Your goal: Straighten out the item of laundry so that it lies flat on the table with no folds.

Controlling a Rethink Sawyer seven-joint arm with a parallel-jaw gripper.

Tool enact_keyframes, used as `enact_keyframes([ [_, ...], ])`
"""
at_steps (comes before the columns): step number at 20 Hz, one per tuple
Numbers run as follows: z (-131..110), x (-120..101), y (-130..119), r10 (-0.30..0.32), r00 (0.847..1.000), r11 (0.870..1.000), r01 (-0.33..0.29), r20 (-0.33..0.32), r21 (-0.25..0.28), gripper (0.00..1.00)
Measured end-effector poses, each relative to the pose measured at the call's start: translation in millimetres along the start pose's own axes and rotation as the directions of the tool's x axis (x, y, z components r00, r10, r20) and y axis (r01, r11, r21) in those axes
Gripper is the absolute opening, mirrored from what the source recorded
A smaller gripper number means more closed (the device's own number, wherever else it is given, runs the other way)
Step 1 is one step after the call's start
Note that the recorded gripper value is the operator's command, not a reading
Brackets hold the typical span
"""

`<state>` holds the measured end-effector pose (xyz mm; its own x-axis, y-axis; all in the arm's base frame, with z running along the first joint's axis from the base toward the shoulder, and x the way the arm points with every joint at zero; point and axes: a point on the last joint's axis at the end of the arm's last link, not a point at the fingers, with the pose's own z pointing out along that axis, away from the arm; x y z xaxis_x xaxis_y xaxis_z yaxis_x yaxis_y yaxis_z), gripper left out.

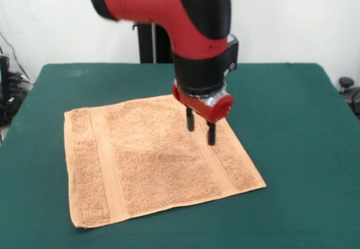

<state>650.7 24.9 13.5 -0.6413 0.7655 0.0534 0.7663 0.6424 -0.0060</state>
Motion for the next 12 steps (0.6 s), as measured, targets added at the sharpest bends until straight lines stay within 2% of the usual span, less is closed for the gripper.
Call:
enact_keyframes([
  [5,-28.8,-40.5,-16.3,0.023,0.994,0.999,-0.026,0.108,0.025,1.0],
  [6,-37.1,-59.5,-22.9,0.039,0.989,0.999,-0.043,0.141,0.026,1.0],
  [9,-46.6,-83.2,-30.4,0.058,0.982,0.998,-0.063,0.178,0.023,1.0],
  [12,-57.6,-122.1,-43.4,0.09,0.969,0.995,-0.097,0.23,0.016,1.0],
])
